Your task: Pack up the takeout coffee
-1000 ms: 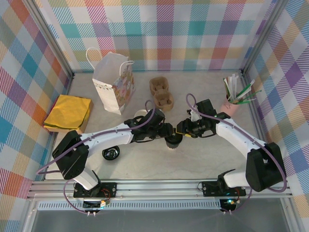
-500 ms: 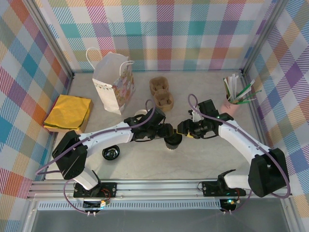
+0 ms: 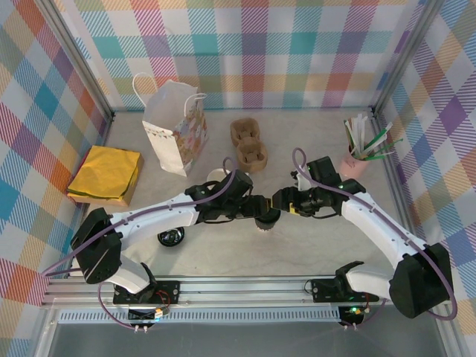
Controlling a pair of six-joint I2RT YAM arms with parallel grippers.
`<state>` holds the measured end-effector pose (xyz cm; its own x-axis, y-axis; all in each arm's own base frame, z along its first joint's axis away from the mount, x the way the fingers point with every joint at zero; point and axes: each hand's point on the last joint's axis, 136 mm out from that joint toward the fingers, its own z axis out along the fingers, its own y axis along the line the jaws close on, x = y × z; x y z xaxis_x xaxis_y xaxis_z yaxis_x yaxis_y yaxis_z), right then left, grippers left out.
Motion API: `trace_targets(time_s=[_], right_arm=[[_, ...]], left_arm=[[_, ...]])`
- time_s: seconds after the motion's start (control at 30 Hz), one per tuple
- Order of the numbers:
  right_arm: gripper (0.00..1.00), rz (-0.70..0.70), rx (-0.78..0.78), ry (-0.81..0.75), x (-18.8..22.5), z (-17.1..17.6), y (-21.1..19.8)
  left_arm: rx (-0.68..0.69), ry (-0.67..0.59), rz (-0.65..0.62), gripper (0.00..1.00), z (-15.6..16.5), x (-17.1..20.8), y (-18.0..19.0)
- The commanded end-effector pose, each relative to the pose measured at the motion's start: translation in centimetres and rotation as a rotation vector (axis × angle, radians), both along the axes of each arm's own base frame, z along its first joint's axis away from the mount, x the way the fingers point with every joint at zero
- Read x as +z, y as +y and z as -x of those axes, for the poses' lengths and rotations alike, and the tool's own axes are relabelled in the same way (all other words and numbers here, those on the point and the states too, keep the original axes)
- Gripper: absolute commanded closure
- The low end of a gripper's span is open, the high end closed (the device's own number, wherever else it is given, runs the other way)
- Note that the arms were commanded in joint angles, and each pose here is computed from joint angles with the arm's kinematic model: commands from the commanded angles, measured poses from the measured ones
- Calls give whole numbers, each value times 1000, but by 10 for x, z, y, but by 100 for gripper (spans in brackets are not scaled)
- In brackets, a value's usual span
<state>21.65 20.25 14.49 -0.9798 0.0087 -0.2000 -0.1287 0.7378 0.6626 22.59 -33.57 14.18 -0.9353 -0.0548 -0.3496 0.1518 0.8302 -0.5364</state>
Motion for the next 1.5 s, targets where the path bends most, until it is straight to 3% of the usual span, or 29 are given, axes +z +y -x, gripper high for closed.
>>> trace_targets(time_s=[0.0, 0.9, 1.17, 1.47], right_arm=[[33, 12, 17, 34, -9, 12, -1], [40, 192, 35, 137, -68, 30, -15], [40, 168, 36, 100, -51, 21, -10], [30, 121, 42, 1, -8, 4, 0]], left_arm=[[-12, 19, -45, 33, 13, -9, 12], [-7, 102, -148, 35, 24, -59, 25], [-9, 69, -148, 35, 19, -45, 23], [-29, -8, -98, 29, 6, -5, 8]])
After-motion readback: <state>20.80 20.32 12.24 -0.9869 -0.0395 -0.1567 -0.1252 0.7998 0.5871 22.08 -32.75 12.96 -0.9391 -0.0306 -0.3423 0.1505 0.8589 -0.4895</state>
